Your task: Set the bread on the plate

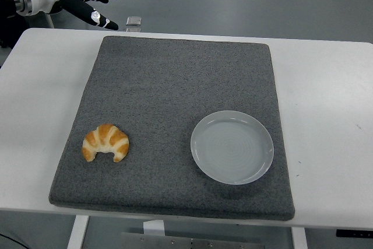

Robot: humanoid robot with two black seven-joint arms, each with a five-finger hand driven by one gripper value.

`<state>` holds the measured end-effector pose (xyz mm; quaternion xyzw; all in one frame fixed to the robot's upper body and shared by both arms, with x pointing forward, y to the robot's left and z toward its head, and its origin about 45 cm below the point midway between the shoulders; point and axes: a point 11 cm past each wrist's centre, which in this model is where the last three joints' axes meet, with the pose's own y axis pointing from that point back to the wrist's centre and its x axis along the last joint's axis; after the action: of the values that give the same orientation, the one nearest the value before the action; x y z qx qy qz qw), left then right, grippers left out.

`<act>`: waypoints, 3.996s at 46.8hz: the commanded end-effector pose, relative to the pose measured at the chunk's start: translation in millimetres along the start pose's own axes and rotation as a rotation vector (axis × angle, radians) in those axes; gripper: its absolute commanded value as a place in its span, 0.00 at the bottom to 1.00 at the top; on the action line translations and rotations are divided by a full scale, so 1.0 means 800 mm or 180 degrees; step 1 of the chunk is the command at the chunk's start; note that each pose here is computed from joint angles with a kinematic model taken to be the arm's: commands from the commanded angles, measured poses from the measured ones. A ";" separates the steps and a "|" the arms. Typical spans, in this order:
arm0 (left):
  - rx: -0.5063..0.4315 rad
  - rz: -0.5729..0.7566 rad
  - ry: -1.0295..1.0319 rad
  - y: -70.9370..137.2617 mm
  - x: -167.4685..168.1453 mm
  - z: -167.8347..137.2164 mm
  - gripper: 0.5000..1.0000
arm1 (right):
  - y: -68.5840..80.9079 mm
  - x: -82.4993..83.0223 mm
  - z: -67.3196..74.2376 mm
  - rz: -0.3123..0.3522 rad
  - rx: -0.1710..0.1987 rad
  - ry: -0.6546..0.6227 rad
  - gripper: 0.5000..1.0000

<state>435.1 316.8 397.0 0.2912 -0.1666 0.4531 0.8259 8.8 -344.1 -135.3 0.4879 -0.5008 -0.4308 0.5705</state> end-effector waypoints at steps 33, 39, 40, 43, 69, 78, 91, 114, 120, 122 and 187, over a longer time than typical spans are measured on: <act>0.0350 -0.1018 -0.0836 0.085 -0.048 -0.031 0.98 | 0.000 0.000 0.000 0.0001 0.0000 0.0000 0.86; 0.0443 -0.1082 -0.0855 0.091 -0.055 -0.047 0.98 | 0.000 0.000 0.000 0.0001 0.0000 0.0000 0.86; 0.0455 -0.1101 -0.0853 0.092 -0.058 -0.050 0.98 | 0.000 0.000 0.000 0.0001 0.0000 0.0000 0.86; 0.0492 -0.1162 -0.0846 0.095 -0.066 -0.060 0.98 | 0.000 0.000 0.000 0.0001 0.0000 0.0000 0.86; 0.0630 -0.1579 -0.1270 0.098 -0.120 -0.118 0.98 | 0.000 0.000 0.000 0.0001 0.0000 0.0000 0.86; 0.0542 -0.1593 -0.1374 0.078 -0.144 -0.122 0.98 | 0.000 0.000 0.000 0.0001 0.0000 0.0000 0.86; 0.0427 -0.1622 -0.1449 0.062 -0.162 -0.117 0.97 | 0.000 0.000 0.000 0.0001 0.0000 0.0000 0.86; 0.0377 -0.1713 -0.1529 0.050 -0.185 -0.123 0.96 | 0.000 0.000 0.000 0.0001 0.0000 0.0000 0.86; 0.0358 -0.1697 -0.1580 0.048 -0.187 -0.123 0.95 | 0.000 0.000 0.000 0.0001 0.0000 0.0000 0.86; 0.0347 -0.1696 -0.1611 0.047 -0.187 -0.122 0.95 | 0.000 0.000 0.000 0.0001 0.0000 0.0000 0.86; 0.0161 -0.1659 -0.2133 0.041 -0.193 -0.119 0.88 | 0.000 0.000 0.000 0.0001 0.0000 0.0000 0.86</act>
<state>327.0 290.0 251.5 0.4737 -0.3315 0.1183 0.8073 8.8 -344.1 -135.3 0.4879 -0.5009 -0.4307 0.5706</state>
